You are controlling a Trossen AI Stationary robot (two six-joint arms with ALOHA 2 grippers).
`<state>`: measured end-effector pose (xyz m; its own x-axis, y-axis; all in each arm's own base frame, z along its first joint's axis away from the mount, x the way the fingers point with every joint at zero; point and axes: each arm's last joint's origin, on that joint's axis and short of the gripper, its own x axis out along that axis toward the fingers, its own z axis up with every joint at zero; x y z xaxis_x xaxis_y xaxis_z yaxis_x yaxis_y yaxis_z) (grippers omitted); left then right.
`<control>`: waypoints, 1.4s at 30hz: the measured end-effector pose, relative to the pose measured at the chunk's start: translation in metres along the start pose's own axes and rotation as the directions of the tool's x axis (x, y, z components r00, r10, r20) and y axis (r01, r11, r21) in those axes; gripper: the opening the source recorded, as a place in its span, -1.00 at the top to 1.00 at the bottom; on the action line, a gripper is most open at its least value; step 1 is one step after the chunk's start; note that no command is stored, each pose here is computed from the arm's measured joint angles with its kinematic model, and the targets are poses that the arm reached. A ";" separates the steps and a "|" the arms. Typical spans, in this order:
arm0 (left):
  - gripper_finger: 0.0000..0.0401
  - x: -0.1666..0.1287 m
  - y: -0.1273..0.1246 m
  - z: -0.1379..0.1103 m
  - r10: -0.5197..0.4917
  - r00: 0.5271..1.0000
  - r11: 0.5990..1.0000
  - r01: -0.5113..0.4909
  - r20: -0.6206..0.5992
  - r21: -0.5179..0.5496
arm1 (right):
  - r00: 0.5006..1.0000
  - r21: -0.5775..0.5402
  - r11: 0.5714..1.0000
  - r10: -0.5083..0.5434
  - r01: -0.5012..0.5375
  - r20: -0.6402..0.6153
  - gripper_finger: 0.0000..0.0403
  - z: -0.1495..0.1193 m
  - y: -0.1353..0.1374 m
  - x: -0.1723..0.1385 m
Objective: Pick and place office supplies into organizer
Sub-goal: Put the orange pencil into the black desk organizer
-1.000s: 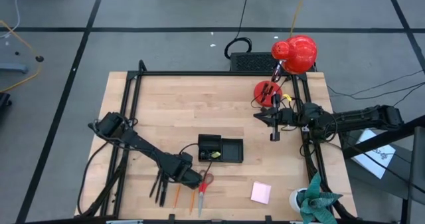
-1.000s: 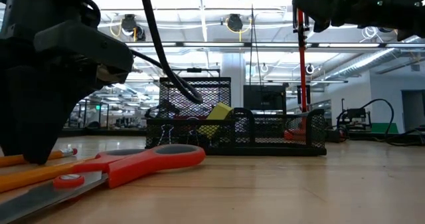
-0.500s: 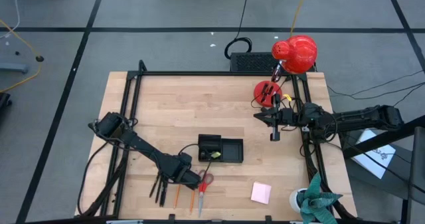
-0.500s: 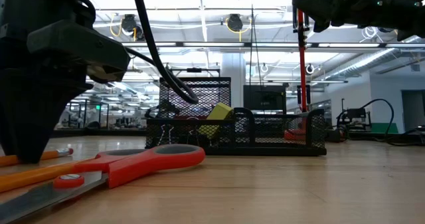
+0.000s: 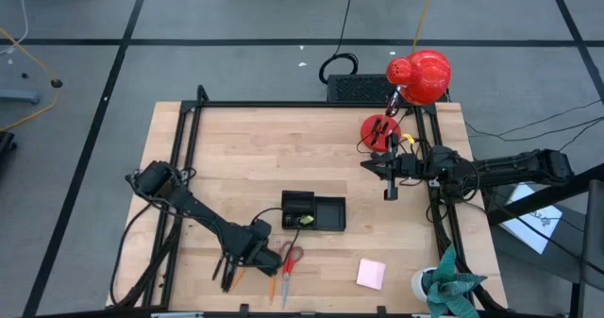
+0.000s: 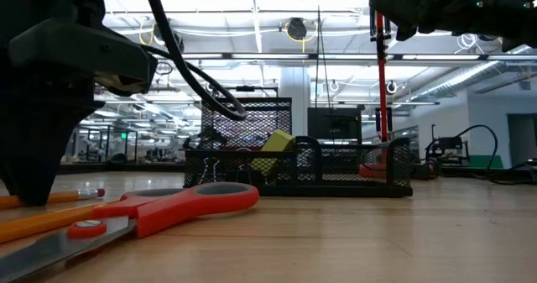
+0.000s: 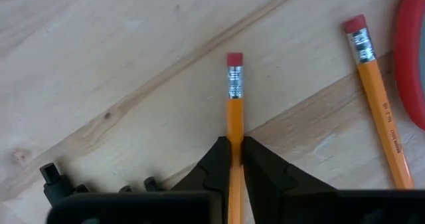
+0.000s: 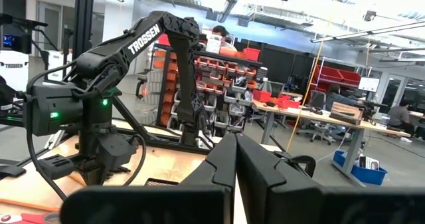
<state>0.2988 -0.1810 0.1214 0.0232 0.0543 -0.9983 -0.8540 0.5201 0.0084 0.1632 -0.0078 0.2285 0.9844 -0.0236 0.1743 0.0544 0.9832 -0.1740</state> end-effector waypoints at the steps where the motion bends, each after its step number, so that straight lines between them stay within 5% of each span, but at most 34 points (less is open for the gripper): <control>1: 0.83 0.000 0.000 -0.001 0.000 1.000 1.000 0.000 0.008 0.000 | 1.000 0.000 1.000 0.000 0.000 0.000 0.98 0.000 0.000 0.000; 23: 0.84 -0.018 -0.017 0.004 -0.026 0.961 0.993 -0.006 0.274 0.114 | 1.000 0.000 1.000 0.000 0.000 0.000 0.98 0.000 0.000 0.000; 32: 0.93 -0.033 -0.017 0.004 0.024 0.963 0.992 -0.056 0.269 0.113 | 1.000 -0.004 1.000 0.000 0.000 0.000 0.98 0.000 0.000 0.000; 37: 0.91 -0.054 -0.014 0.002 0.109 0.955 0.984 -0.142 0.277 0.103 | 1.000 -0.004 1.000 0.000 0.000 0.000 0.98 0.000 0.000 0.000; 42: 0.90 -0.097 -0.009 0.000 0.175 0.893 0.966 -0.236 0.414 0.101 | 1.000 -0.004 1.000 0.000 0.000 -0.001 0.98 0.000 0.000 0.000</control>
<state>0.3037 -0.1908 0.2186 0.0866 0.4926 -0.8660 -0.7781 0.5762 0.2500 0.1632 -0.0078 0.2284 0.9845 -0.0240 0.1737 0.0553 0.9825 -0.1780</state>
